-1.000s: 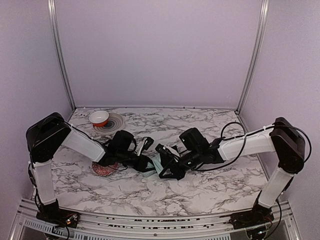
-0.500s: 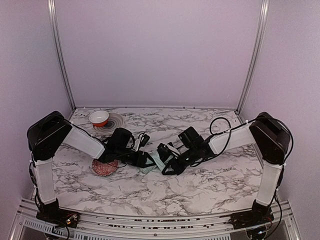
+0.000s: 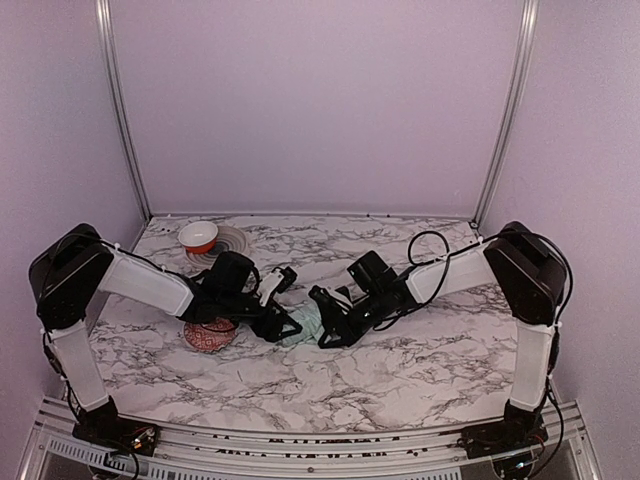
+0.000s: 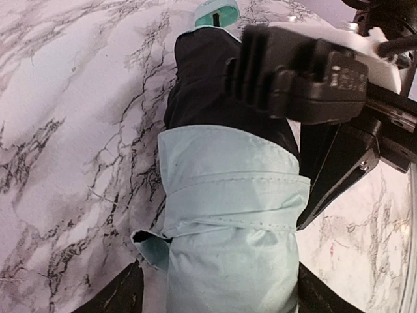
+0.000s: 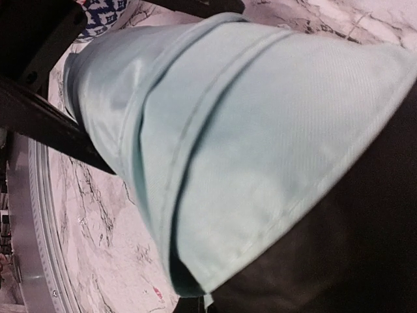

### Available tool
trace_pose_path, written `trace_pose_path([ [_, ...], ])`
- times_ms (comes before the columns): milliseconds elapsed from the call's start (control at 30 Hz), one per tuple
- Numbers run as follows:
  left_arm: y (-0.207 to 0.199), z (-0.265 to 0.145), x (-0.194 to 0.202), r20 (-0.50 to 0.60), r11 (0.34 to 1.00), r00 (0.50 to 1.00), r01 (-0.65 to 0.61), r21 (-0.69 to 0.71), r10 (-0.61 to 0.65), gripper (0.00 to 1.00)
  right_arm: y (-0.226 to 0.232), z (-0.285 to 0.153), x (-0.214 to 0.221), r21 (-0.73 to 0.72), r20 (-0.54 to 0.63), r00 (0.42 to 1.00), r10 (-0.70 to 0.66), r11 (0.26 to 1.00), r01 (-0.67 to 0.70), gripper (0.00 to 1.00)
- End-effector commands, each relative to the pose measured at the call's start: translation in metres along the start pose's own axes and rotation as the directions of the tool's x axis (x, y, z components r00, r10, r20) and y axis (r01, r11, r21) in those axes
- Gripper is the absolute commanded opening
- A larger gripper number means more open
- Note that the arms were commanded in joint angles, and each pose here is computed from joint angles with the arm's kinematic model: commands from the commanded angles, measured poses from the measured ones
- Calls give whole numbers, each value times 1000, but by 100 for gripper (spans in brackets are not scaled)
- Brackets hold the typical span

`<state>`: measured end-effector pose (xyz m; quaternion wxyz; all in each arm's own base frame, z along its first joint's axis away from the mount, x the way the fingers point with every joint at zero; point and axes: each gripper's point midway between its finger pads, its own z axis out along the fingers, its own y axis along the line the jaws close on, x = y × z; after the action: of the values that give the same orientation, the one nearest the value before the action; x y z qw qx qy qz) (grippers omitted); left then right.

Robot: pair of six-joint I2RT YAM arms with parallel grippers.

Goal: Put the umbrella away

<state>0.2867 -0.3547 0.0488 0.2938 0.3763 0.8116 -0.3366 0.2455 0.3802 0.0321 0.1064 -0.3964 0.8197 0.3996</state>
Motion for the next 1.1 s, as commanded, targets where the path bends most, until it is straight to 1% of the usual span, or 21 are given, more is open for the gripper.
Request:
trace_pose_path([
  [0, 1, -9, -7, -13, 975, 981, -195, -101, 195, 76, 1, -1, -14, -3, 18, 1000, 6, 1000, -6, 0],
  [133, -6, -13, -13, -45, 918, 936, -350, -186, 348, 78, 0, 0, -16, -6, 25, 1000, 10, 1000, -10, 0],
  [233, -13, -14, -14, -79, 870, 897, -441, -219, 434, 83, 1, 0, -20, -8, 36, 999, 18, 1000, -18, 0],
  [367, -20, -13, -5, -149, 813, 851, -525, -252, 503, 88, 1, -1, -24, -6, 49, 999, 15, 1000, -15, 0],
  [433, -18, -9, 4, -207, 788, 830, -557, -261, 518, 89, 1, -1, -24, -5, 53, 998, 17, 1000, -16, 0],
  [533, -2, -4, 12, -313, 736, 805, -590, -332, 504, 87, 0, -1, -26, 0, 57, 998, 13, 1000, -13, 0],
  [600, 3, 1, 18, -342, 724, 796, -600, -340, 499, 82, 1, -1, -27, -1, 60, 998, 13, 1000, -13, 0],
  [700, 5, 1, 24, -365, 731, 800, -590, -341, 476, 76, 1, -1, -29, -1, 66, 998, 12, 1000, -12, 0],
  [833, 4, 12, 39, -392, 766, 801, -575, -289, 453, 75, 1, -2, -29, 1, 68, 998, 17, 1000, -17, 0],
  [867, 4, 16, 45, -405, 778, 800, -567, -269, 443, 73, 2, -2, -30, 1, 70, 997, 14, 1000, -15, 0],
  [967, 3, 25, 57, -429, 808, 803, -541, -232, 414, 57, 2, -4, -31, 4, 75, 997, 13, 1000, -13, 0],
  [1033, -3, 30, 59, -419, 829, 811, -521, -203, 407, 46, 2, -4, -32, 4, 77, 997, 13, 1000, -14, 0],
  [1067, -5, 31, 59, -416, 837, 814, -513, -191, 404, 39, 3, -4, -32, 3, 78, 997, 12, 1000, -13, 0],
])
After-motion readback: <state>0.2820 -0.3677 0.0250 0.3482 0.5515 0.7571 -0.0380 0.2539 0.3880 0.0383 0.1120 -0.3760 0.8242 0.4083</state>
